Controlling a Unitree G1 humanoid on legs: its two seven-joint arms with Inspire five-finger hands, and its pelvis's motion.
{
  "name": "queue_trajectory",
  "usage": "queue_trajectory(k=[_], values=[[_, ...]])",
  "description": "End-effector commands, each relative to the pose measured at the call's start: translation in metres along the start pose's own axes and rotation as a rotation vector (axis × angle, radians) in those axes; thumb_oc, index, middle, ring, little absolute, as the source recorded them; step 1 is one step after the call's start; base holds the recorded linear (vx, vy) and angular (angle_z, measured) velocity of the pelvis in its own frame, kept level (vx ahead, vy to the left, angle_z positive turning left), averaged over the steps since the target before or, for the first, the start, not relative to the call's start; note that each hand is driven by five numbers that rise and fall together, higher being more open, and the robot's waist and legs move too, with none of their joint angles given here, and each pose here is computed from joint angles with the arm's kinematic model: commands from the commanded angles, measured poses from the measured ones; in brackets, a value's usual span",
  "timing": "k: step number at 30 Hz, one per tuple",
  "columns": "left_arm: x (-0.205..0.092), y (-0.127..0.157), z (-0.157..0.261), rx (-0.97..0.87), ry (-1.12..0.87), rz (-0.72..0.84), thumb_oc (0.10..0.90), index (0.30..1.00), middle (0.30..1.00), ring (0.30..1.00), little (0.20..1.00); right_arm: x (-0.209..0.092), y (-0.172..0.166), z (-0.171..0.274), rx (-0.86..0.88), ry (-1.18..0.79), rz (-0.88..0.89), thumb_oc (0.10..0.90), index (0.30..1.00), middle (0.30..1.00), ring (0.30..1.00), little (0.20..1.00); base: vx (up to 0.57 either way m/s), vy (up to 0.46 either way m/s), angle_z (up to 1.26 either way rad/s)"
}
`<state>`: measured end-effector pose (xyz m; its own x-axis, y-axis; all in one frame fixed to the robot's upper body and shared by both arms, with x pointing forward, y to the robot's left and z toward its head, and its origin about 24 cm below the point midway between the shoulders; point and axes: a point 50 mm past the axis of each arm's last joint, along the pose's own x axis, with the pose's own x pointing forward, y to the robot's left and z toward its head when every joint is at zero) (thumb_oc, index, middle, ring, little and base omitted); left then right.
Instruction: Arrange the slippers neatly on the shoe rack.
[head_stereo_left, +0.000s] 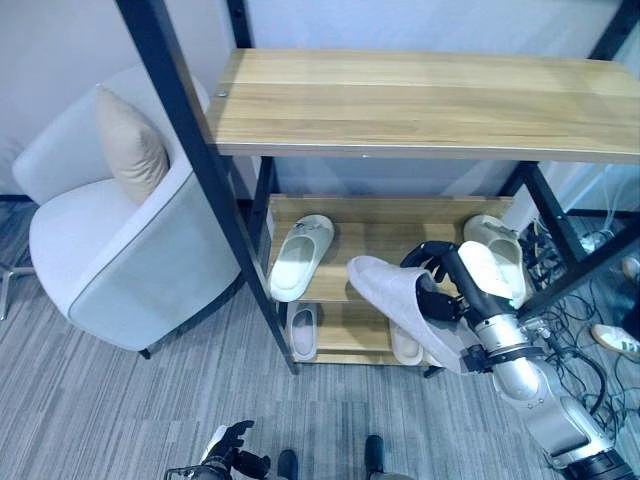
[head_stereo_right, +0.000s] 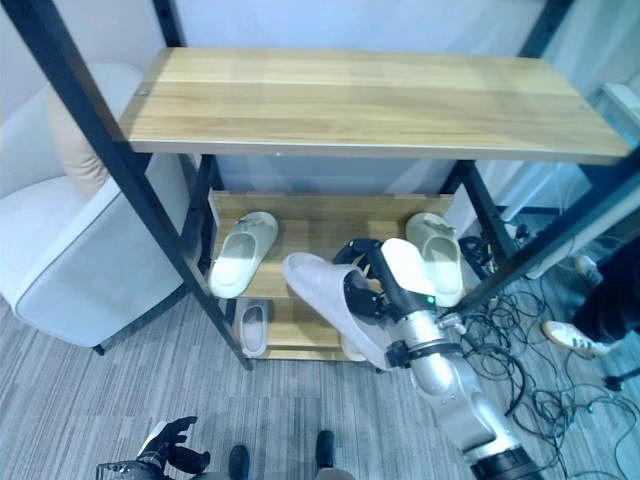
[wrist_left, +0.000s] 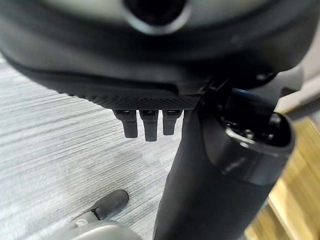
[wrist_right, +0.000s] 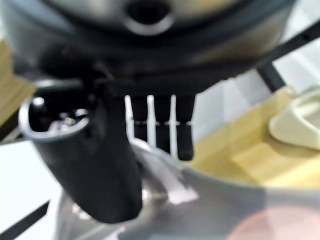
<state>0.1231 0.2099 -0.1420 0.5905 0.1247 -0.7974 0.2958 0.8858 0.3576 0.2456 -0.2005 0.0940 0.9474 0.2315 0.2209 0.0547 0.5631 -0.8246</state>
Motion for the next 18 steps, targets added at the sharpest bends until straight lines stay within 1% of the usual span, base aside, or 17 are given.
queue_trajectory(k=[1,2,5,7,10,14,15,16,17,18], values=[[0.007,-0.005,0.036,0.024,-0.128,-0.012,0.8,0.9,0.9,0.9,0.9,0.033,-0.045,0.051,-0.029,-0.312,-0.17,0.4,0.3,0.3,0.3,0.3,-0.39,0.028,-0.34],[0.01,0.003,0.053,0.009,-0.184,0.014,0.8,0.9,0.9,0.9,0.9,0.04,-0.047,0.059,-0.014,-0.352,-0.174,0.4,0.3,0.3,0.3,0.3,-0.38,0.027,-0.37],[0.009,0.009,0.065,-0.014,-0.237,0.032,0.8,0.9,0.9,0.9,0.9,0.044,-0.05,0.063,-0.01,-0.372,-0.188,0.4,0.3,0.3,0.3,0.3,-0.23,-0.008,-0.27],[0.007,0.012,0.073,-0.035,-0.281,0.038,0.8,0.9,0.9,0.9,0.9,0.047,-0.055,0.067,-0.01,-0.394,-0.21,0.4,0.3,0.3,0.3,0.3,-0.13,-0.002,0.18],[0.002,0.021,0.092,-0.075,-0.37,0.056,0.8,0.9,0.9,0.9,0.9,0.053,-0.067,0.076,-0.014,-0.435,-0.281,0.4,0.3,0.3,0.3,0.3,-0.13,-0.024,-0.02],[-0.007,0.036,0.118,-0.148,-0.49,0.116,0.8,0.9,0.9,0.9,0.9,0.06,-0.09,0.085,-0.091,-0.482,-0.396,0.4,0.3,0.3,0.3,0.3,-0.03,-0.042,0.2],[-0.007,0.036,0.118,-0.148,-0.49,0.116,0.8,0.9,0.9,0.9,0.9,0.06,-0.09,0.085,-0.091,-0.482,-0.396,0.4,0.3,0.3,0.3,0.3,-0.07,-0.044,0.12],[-0.012,0.041,0.129,-0.195,-0.545,0.145,0.8,0.9,0.9,0.9,0.9,0.064,-0.105,0.087,-0.15,-0.49,-0.478,0.4,0.3,0.3,0.3,0.3,-0.05,-0.047,0.14],[-0.014,0.044,0.134,-0.207,-0.569,0.156,0.8,0.9,0.9,0.9,0.9,0.065,-0.114,0.088,-0.186,-0.494,-0.516,0.4,0.3,0.3,0.3,0.3,-0.07,-0.074,0.24],[-0.018,0.047,0.14,-0.243,-0.6,0.175,0.8,0.9,0.9,0.9,0.9,0.065,-0.126,0.089,-0.229,-0.496,-0.591,0.4,0.3,0.3,0.3,0.3,-0.02,-0.041,0.15]])
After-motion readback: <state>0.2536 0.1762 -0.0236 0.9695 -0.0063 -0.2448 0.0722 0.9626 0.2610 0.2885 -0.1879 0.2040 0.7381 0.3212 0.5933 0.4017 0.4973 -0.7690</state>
